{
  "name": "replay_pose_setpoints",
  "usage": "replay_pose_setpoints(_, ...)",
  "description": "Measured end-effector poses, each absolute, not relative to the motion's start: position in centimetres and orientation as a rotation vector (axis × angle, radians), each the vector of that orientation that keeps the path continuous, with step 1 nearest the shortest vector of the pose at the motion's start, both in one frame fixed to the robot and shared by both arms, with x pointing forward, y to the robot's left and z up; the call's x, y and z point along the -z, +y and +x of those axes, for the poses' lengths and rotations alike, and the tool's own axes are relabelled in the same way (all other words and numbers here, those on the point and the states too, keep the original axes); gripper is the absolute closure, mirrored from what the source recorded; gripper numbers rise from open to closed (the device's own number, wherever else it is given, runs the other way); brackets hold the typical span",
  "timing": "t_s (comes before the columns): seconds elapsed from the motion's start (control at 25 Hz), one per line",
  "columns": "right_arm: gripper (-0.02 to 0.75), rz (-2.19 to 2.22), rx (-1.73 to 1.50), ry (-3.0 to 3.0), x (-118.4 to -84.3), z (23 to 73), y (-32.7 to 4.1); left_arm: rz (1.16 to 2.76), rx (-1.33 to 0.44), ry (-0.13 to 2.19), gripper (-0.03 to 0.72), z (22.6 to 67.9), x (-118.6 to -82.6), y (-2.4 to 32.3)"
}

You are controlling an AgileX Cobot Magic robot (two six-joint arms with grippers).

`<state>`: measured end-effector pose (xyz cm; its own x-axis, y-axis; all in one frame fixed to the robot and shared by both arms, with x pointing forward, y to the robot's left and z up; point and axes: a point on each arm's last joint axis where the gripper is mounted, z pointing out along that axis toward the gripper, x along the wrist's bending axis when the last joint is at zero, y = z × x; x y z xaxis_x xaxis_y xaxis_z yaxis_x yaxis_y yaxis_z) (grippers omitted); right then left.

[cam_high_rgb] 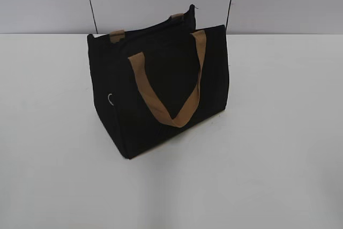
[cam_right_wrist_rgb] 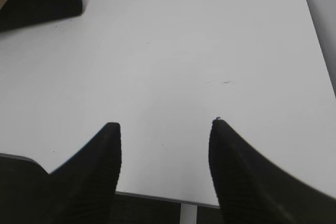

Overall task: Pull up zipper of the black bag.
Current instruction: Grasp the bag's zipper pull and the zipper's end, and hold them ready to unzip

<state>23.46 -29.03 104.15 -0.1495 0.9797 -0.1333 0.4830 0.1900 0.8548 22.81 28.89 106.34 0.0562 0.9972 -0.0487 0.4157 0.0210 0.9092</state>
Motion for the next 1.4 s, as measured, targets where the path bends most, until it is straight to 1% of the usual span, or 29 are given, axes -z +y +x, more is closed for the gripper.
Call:
replay_pose_setpoints(1.2, 0.326, 1.385, -0.869, 1.743, -104.15, 23.46, -29.03, 1.516, -0.896, 1.479, 0.453, 22.81, -106.34, 28.86)
replay_pose_setpoints(1.28, 0.326, 1.385, -0.869, 1.743, -104.15, 23.46, -29.03, 1.517, -0.894, 1.481, 0.430, 22.86, -106.34, 28.86)
replay_pose_setpoints(1.36, 0.326, 1.385, -0.869, 1.743, -104.15, 23.46, -29.03, 1.529, -0.881, 1.495, 0.369, 23.18, -106.36, 28.88)
replay_pose_setpoints(1.4, 0.326, 1.385, -0.869, 1.743, -104.15, 23.46, -29.03, 1.535, -0.873, 1.503, 0.323, 23.35, -106.37, 28.90)
